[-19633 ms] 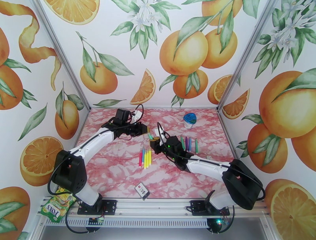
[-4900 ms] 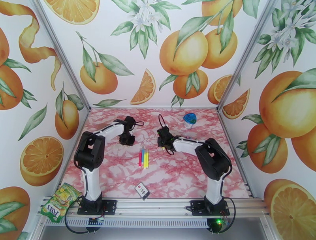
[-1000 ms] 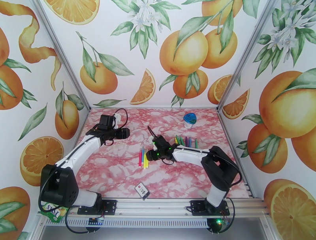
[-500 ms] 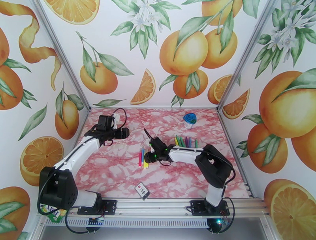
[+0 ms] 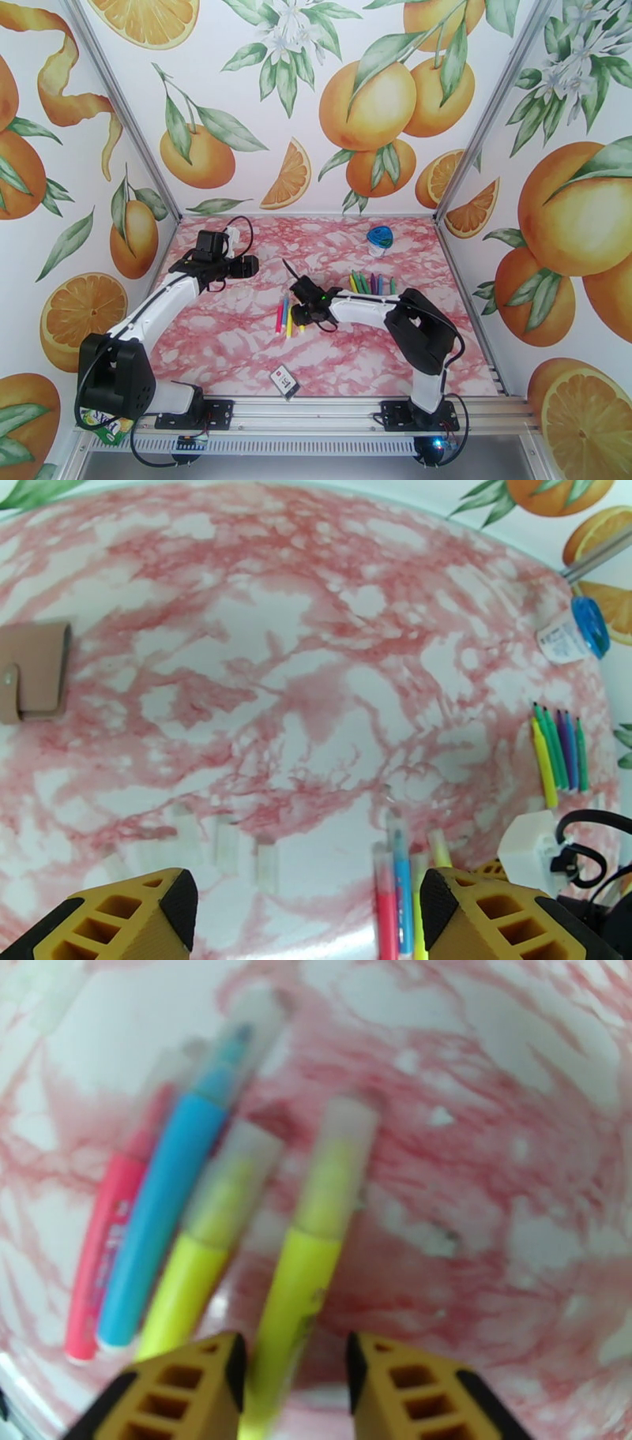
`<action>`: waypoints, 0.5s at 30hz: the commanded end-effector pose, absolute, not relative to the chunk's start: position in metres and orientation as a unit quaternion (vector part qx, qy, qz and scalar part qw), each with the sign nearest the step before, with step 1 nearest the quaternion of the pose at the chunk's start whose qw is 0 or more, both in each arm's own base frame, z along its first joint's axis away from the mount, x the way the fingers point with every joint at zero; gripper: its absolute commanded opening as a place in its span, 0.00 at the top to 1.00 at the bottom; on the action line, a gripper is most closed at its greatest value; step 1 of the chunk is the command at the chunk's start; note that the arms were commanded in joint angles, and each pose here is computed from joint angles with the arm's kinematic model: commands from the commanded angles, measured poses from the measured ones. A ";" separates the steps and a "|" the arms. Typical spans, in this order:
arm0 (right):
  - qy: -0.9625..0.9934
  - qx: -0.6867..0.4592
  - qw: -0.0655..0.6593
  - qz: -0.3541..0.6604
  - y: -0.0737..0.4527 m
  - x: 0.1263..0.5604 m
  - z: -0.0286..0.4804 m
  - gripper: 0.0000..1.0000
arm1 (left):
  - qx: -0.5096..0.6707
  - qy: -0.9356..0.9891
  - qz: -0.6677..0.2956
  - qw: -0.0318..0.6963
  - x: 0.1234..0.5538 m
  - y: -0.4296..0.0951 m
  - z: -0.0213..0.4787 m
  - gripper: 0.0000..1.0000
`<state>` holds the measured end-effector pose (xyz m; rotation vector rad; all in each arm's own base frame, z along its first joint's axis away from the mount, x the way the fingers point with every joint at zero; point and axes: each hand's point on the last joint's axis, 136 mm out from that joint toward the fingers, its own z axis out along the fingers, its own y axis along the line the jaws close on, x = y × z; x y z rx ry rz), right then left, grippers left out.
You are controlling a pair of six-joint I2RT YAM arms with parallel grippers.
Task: Open the pen caps
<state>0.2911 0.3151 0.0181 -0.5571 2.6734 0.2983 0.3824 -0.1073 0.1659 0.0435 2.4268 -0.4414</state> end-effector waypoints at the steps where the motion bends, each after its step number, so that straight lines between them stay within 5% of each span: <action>1: 0.958 -0.201 0.198 0.053 0.298 0.294 0.015 0.60 | 0.016 0.922 -0.177 0.344 0.387 -0.108 0.171 0.22; 15: 0.959 -0.211 0.186 0.030 0.299 0.287 0.002 0.63 | 0.009 0.920 -0.192 0.342 0.395 -0.113 0.167 0.22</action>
